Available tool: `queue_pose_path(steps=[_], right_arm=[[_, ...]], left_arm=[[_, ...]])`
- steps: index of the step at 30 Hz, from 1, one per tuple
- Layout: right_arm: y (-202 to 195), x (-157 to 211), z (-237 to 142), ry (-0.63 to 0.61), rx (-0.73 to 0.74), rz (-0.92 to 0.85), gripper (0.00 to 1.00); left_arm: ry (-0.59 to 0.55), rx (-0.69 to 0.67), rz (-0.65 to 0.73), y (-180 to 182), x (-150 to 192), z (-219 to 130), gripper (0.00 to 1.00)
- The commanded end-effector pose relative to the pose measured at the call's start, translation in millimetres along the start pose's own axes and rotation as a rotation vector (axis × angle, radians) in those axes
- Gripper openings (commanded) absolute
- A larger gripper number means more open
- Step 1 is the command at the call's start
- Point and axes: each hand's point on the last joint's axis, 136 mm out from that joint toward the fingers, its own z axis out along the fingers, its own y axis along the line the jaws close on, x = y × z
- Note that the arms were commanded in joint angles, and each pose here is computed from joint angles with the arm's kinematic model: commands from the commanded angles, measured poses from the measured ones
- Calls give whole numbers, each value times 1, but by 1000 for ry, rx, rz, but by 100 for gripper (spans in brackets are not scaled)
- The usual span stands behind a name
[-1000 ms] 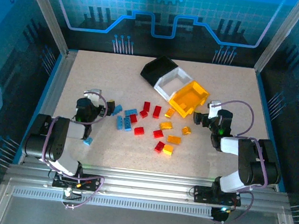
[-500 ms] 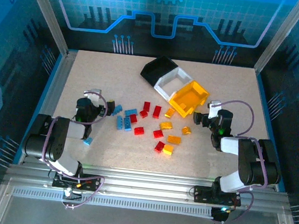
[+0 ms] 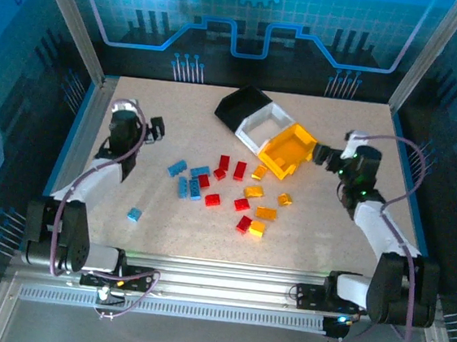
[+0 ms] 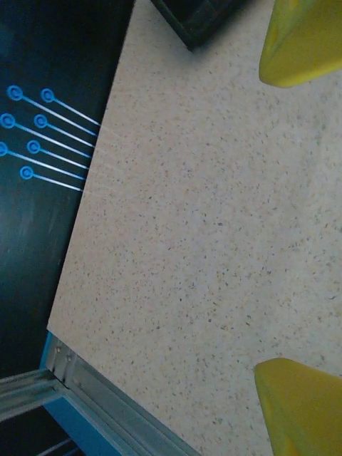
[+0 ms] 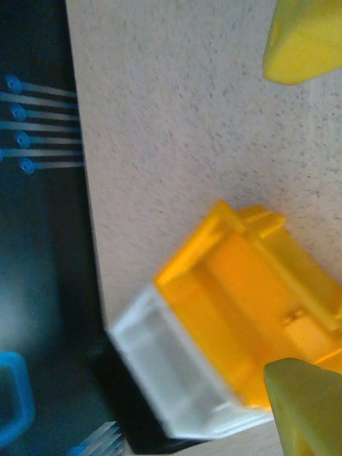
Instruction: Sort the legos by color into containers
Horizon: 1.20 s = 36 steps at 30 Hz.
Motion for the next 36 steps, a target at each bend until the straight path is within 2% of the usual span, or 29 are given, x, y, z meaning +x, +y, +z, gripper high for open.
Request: queue_pose_path(steps=[1, 4, 6, 8, 10, 12, 17, 22, 25, 30, 36], right_arm=[[-5, 14, -15, 238, 9, 267, 100], [12, 12, -20, 353, -51, 320, 100], [25, 14, -26, 433, -92, 369, 100], [38, 19, -34, 506, -126, 383, 100], [42, 32, -45, 589, -90, 378, 100], [52, 47, -60, 684, -100, 355, 100], [54, 97, -97, 903, -11, 292, 99], [70, 133, -118, 967, -10, 216, 96], [77, 157, -120, 1029, 3, 176, 90], [84, 192, -117, 1104, 50, 123, 81], [96, 203, -89, 1102, 75, 61, 78]], left_arm=[[253, -90, -106, 14, 32, -22, 99], [266, -75, -195, 7, 23, -35, 99], [276, -9, -279, -6, 19, -44, 99], [329, 68, -342, -22, 23, -52, 99], [401, 137, -366, -38, 31, -61, 99], [457, 203, -357, -56, 45, -71, 99], [557, 324, -239, -93, 90, -105, 99], [634, 386, -208, -105, 130, -130, 99], [671, 394, -221, -106, 145, -134, 99], [702, 407, -238, -109, 151, -137, 99], [712, 402, -207, -105, 152, -142, 99]])
